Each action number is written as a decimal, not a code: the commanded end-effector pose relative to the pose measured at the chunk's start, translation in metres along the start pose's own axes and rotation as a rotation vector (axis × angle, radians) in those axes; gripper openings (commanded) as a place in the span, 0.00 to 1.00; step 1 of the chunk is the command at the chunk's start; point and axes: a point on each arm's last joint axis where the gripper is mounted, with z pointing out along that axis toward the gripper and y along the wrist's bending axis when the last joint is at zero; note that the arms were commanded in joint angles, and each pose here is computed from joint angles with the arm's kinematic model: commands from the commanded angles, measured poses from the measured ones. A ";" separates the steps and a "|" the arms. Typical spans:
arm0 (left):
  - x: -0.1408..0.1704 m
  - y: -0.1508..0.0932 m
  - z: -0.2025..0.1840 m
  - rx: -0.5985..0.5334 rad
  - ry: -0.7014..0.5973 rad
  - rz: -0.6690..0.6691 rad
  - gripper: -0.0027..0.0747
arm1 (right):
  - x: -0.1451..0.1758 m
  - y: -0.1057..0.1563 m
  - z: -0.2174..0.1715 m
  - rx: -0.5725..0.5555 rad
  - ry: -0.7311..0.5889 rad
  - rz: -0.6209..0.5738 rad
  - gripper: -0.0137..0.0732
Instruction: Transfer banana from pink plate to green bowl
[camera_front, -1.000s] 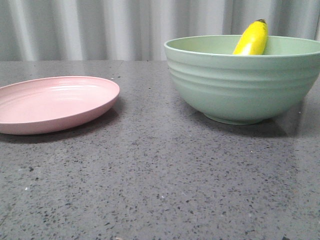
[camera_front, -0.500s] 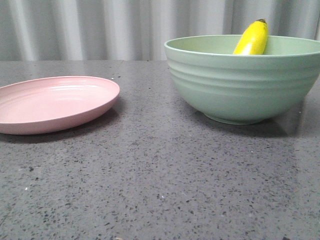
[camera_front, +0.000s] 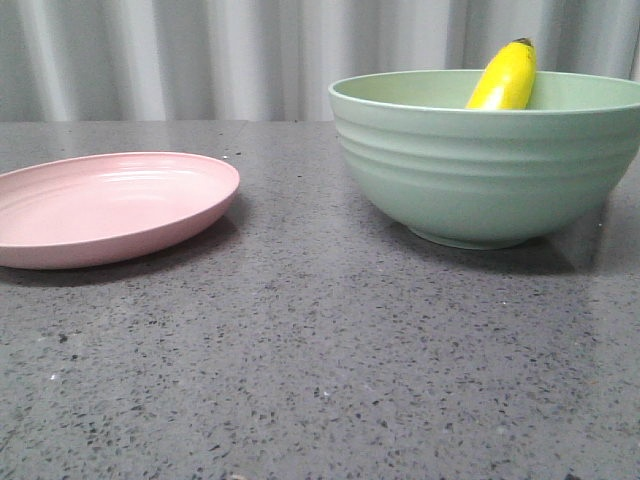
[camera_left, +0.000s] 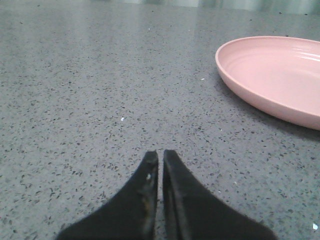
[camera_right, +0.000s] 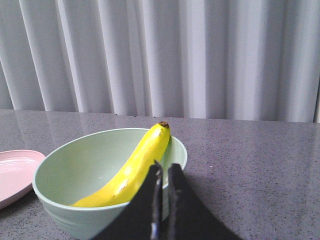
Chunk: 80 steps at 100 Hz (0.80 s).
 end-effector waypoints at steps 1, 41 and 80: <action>-0.002 0.000 -0.001 0.000 -0.066 -0.002 0.01 | -0.014 0.000 0.000 0.005 -0.100 -0.017 0.08; -0.002 0.000 -0.001 0.000 -0.066 -0.002 0.01 | 0.060 -0.008 0.013 0.089 -0.166 -0.057 0.08; -0.002 0.000 -0.001 -0.001 -0.064 -0.002 0.01 | 0.098 -0.020 0.002 0.287 0.071 -0.038 0.08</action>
